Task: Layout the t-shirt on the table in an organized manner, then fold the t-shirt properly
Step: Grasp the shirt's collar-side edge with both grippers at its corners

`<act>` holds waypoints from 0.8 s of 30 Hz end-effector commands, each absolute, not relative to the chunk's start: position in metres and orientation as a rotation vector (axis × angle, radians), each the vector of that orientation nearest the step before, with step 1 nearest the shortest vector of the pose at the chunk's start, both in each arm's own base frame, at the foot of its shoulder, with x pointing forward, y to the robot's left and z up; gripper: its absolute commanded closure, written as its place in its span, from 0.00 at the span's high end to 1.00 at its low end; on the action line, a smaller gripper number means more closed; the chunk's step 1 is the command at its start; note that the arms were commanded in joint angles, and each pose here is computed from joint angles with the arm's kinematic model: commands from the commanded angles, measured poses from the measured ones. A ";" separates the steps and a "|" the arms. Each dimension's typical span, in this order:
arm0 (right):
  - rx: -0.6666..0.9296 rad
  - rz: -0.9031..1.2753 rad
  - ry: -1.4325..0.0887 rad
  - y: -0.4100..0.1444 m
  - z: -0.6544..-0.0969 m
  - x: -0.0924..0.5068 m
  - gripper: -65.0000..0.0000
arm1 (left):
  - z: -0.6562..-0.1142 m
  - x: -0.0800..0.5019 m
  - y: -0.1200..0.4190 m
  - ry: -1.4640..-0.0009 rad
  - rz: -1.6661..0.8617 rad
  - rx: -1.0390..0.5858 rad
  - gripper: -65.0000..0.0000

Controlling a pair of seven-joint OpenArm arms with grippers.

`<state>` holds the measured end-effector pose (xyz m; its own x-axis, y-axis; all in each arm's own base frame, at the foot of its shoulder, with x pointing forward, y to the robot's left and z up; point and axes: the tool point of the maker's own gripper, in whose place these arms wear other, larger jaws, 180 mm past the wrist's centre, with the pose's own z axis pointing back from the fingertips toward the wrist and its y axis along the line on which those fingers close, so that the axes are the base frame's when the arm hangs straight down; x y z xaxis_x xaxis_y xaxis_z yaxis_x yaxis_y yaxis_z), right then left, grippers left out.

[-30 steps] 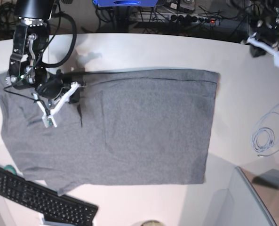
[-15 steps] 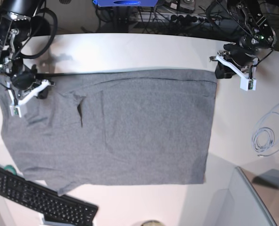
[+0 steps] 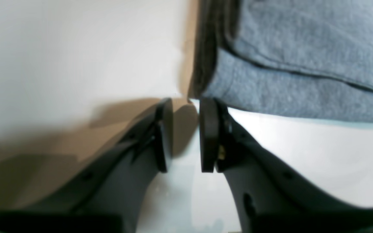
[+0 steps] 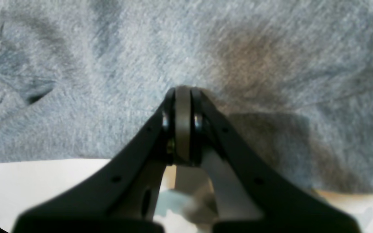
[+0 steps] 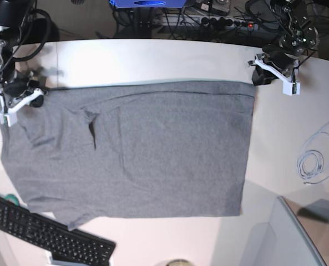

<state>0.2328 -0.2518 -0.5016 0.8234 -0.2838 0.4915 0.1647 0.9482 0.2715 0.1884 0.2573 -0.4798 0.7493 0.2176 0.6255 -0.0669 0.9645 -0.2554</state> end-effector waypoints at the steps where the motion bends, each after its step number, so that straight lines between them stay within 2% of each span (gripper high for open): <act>1: 0.185 -0.222 -0.528 -0.260 -0.502 0.228 0.01 | -0.463 0.200 0.265 -0.768 0.131 -0.207 0.21; 7: 0.180 -0.203 -0.556 -0.259 -0.492 0.236 0.01 | -0.416 0.213 0.241 -0.891 0.054 -0.182 0.21; 14: 0.182 -0.203 -0.560 -0.259 -0.491 0.239 0.01 | -0.426 0.224 0.221 -0.884 0.052 -0.236 0.20; 15: 0.182 -0.203 -0.560 -0.259 -0.491 0.239 0.01 | -0.427 0.224 0.217 -0.878 0.044 -0.246 0.17; 17: 0.182 -0.203 -0.562 -0.259 -0.491 0.239 0.01 | -0.430 0.222 0.214 -0.872 0.048 -0.253 0.01; 24: 0.182 -0.203 -0.562 -0.259 -0.491 0.239 0.01 | -0.440 0.215 0.222 -0.855 0.117 -0.257 0.00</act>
